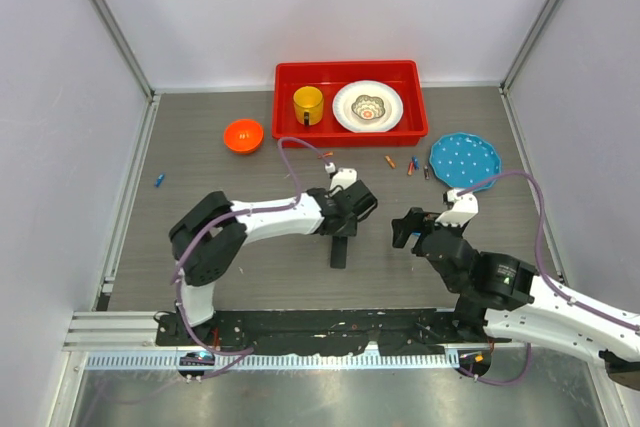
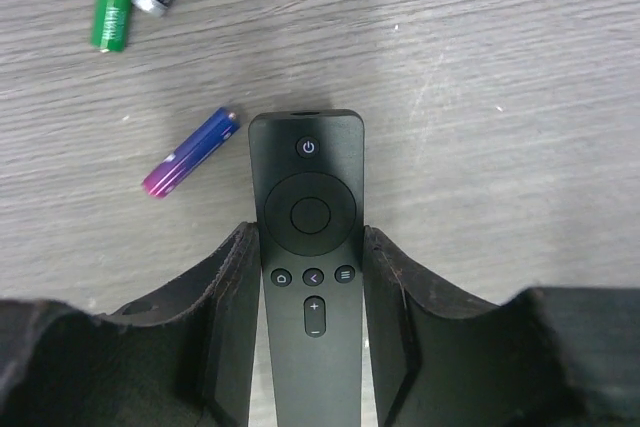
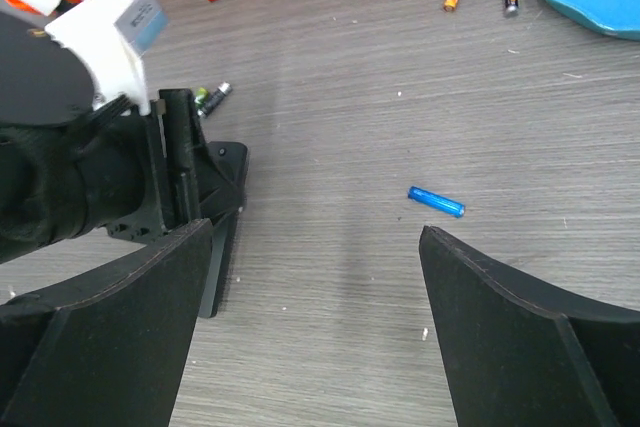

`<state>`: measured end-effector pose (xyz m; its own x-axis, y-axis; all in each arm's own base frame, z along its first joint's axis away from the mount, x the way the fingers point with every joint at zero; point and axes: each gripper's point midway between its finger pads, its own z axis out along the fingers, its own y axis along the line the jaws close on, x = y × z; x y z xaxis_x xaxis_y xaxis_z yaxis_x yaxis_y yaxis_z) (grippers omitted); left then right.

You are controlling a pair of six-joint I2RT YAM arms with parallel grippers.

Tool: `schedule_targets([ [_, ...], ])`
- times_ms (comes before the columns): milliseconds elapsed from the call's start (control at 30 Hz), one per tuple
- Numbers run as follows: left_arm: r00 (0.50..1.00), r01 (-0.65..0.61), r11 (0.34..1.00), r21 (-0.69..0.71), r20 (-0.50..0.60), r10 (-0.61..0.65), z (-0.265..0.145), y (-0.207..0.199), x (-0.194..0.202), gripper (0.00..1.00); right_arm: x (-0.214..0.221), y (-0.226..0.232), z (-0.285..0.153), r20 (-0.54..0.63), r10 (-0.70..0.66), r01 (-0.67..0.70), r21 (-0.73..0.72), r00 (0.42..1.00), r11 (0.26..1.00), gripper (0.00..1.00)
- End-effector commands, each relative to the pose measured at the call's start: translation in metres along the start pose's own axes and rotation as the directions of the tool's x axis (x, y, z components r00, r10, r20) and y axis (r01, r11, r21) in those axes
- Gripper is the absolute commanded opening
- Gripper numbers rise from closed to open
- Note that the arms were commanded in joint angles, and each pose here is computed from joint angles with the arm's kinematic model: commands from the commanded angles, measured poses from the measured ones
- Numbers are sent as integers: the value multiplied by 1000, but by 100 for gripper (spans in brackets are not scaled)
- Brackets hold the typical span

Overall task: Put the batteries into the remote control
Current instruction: Pick up the remote control from the center of the board, then adjust the remote control.

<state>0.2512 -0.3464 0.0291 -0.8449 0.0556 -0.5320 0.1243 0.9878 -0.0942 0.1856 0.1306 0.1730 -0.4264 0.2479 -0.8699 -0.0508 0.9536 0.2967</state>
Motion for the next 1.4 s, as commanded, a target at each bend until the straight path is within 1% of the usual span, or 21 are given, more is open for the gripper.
schedule_targets([
  [0,969,45,982,186,229,-88,-80,-15,-73,0,-42,18,-12,95,173,-165,-80,980,983,90],
  [67,955,55,964,261,268,-127,-97,-12,-85,0,-49,32,-18,88,208,-192,-161,974,968,90],
  [100,931,70,937,342,314,-184,-130,-10,-102,0,-53,38,-22,81,221,-201,-196,972,960,90],
  [133,907,81,905,418,345,-241,-146,-13,-116,0,-56,48,-25,74,217,-195,-238,973,952,91],
  [167,904,75,892,447,348,-250,-148,-4,-108,0,-58,53,-27,71,194,-169,-263,978,950,91],
  [200,864,74,846,527,389,-318,-182,3,-121,0,-56,64,-30,41,179,-158,-307,983,938,92],
  [267,817,61,777,626,416,-399,-200,14,-123,0,-60,81,-33,31,180,-155,-373,983,915,95],
  [300,799,49,751,658,425,-424,-210,19,-124,0,-58,93,-38,8,171,-152,-424,985,893,96],
  [333,752,24,706,708,453,-479,-230,32,-127,0,-63,106,-40,4,189,-165,-470,982,867,96],
  [367,744,-1,677,736,453,-491,-238,35,-125,0,-65,114,-43,-2,190,-166,-501,982,850,96],
  [433,689,-53,615,787,474,-548,-258,49,-121,0,-68,140,-53,-31,202,-179,-605,979,776,96],
  [467,681,-69,593,802,472,-560,-264,52,-119,0,-68,148,-56,-39,202,-180,-638,979,749,96],
  [500,668,-66,574,816,463,-582,-268,58,-119,0,-73,163,-67,-54,206,-183,-705,977,685,96],
  [667,629,-123,473,873,437,-643,-289,73,-106,0,-64,199,-70,-149,177,-224,-804,973,551,96],
  [800,617,-183,422,888,437,-654,-308,77,-100,0,-58,208,-61,-250,192,-311,-841,949,443,95],
  [900,618,-200,414,888,443,-650,-315,79,-101,0,-52,211,-53,-280,168,-326,-843,945,428,94],
  [1000,652,-230,375,898,428,-626,-324,71,-105,0,-49,218,-53,-277,139,-310,-862,951,402,94],
  [1067,702,-238,314,919,386,-599,-327,62,-101,0,-52,222,-55,-270,134,-301,-873,953,383,94],
  [1167,726,-239,266,934,354,-590,-323,58,-105,0,-53,225,-56,-261,134,-292,-888,956,355,94],
  [1200,719,-238,248,939,342,-605,-325,60,-109,0,-54,226,-59,-255,130,-285,-897,958,338,94],
  [1367,724,-233,227,946,325,-608,-320,61,-116,0,-45,225,-52,-255,107,-276,-894,961,353,94],
])
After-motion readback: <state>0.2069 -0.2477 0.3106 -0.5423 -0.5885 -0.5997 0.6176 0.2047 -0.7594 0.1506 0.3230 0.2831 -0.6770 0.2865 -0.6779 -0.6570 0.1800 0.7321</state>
